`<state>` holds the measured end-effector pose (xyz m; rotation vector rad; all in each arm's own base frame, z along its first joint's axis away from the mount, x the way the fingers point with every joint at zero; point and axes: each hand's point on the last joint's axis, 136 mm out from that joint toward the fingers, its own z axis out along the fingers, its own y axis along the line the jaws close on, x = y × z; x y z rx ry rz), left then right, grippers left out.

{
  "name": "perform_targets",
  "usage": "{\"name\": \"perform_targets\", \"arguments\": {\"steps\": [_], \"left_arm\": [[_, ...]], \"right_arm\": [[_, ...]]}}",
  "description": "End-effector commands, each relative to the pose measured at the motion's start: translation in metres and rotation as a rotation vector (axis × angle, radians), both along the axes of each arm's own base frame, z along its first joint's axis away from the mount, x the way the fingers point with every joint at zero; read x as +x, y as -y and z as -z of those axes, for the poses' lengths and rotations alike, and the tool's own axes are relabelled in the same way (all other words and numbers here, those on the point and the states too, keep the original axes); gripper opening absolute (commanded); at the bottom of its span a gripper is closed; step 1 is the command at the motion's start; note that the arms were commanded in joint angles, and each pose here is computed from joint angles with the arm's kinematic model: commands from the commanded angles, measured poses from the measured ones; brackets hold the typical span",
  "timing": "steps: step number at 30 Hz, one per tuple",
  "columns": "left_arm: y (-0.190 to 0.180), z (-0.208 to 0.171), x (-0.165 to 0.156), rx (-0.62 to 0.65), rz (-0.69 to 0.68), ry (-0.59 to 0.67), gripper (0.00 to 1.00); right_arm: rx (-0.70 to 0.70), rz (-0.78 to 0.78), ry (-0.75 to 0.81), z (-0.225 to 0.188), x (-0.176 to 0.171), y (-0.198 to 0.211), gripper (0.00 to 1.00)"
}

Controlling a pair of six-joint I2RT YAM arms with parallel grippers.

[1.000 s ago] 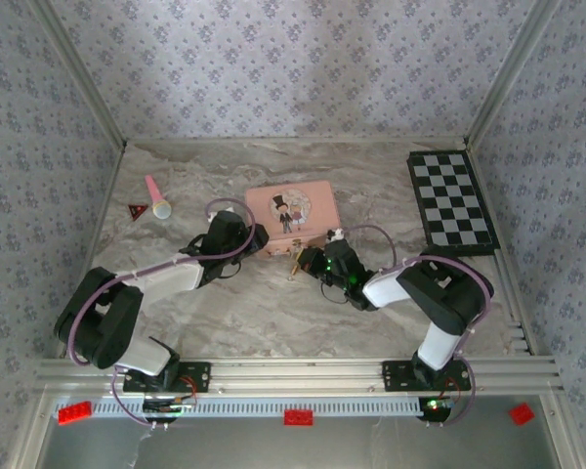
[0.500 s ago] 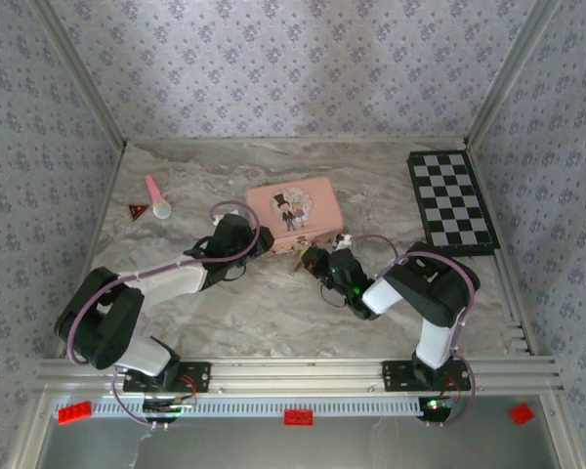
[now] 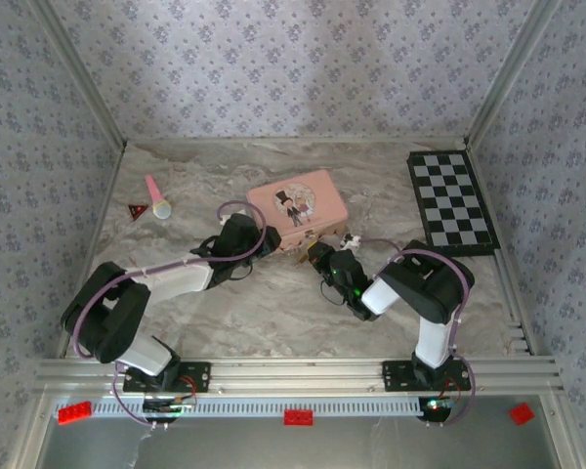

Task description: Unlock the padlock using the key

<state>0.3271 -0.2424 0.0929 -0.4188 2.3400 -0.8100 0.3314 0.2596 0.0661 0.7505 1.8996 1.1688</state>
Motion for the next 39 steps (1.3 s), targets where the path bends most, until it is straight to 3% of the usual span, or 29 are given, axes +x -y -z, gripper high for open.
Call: {"name": "perform_targets", "arguments": {"steps": [1, 17, 31, 39], "left_arm": [[0.002, -0.002, 0.003, 0.016, -0.009, -0.002, 0.59], [0.003, 0.001, 0.019, 0.026, -0.024, 0.001, 0.61], [-0.025, 0.042, 0.016, 0.098, -0.092, -0.089, 0.60], [-0.019, 0.041, 0.020, 0.089, -0.072, -0.087, 0.60]], "right_arm": [[0.057, 0.133, 0.042, -0.012, 0.012, 0.024, 0.00], [0.070, 0.148, 0.026, 0.000, 0.012, 0.032, 0.00], [0.067, 0.149, 0.017, 0.003, 0.022, 0.056, 0.00], [-0.011, 0.079, -0.030, 0.023, 0.009, 0.050, 0.04]]}}
